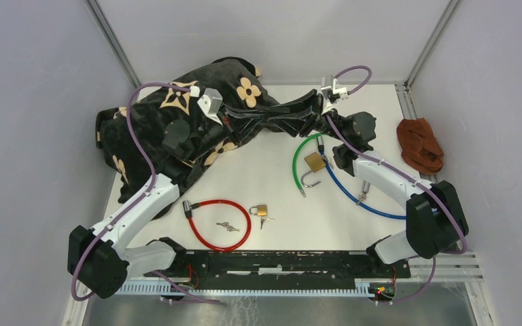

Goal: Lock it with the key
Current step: Lock the lock.

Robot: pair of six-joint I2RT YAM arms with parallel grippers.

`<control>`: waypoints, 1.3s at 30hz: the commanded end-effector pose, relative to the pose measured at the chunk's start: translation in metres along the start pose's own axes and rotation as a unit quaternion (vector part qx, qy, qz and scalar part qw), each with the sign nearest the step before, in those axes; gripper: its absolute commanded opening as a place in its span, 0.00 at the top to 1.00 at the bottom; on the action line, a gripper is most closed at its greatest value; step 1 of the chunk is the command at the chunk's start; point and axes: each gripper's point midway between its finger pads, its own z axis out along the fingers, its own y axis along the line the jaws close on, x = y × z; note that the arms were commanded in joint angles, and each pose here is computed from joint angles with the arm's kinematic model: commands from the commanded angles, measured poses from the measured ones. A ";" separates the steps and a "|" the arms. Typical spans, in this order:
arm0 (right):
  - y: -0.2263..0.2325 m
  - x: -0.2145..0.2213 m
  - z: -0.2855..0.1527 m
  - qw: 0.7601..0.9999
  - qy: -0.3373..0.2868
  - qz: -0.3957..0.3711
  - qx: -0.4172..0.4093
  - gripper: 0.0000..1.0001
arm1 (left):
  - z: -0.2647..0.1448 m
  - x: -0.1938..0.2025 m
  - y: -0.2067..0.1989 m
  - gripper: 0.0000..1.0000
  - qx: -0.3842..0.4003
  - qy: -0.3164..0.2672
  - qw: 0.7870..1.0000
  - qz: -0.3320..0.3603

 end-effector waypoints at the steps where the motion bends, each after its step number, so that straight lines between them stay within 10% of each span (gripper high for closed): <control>1: 0.048 0.038 0.038 0.993 0.063 0.028 -0.093 1.00 | -0.039 0.083 -0.153 0.98 0.347 0.207 0.905 -0.134; 17: 0.041 0.058 0.012 0.991 0.104 0.020 -0.080 1.00 | -0.041 0.025 -0.126 0.98 0.294 0.088 0.948 -0.082; 35: 0.058 0.048 0.003 0.990 0.101 0.017 -0.092 1.00 | -0.063 0.016 -0.077 0.53 0.177 0.049 0.978 -0.099; 39: 0.060 0.043 0.004 0.991 0.097 0.015 -0.094 1.00 | -0.066 0.019 -0.078 0.95 0.183 0.056 0.977 -0.095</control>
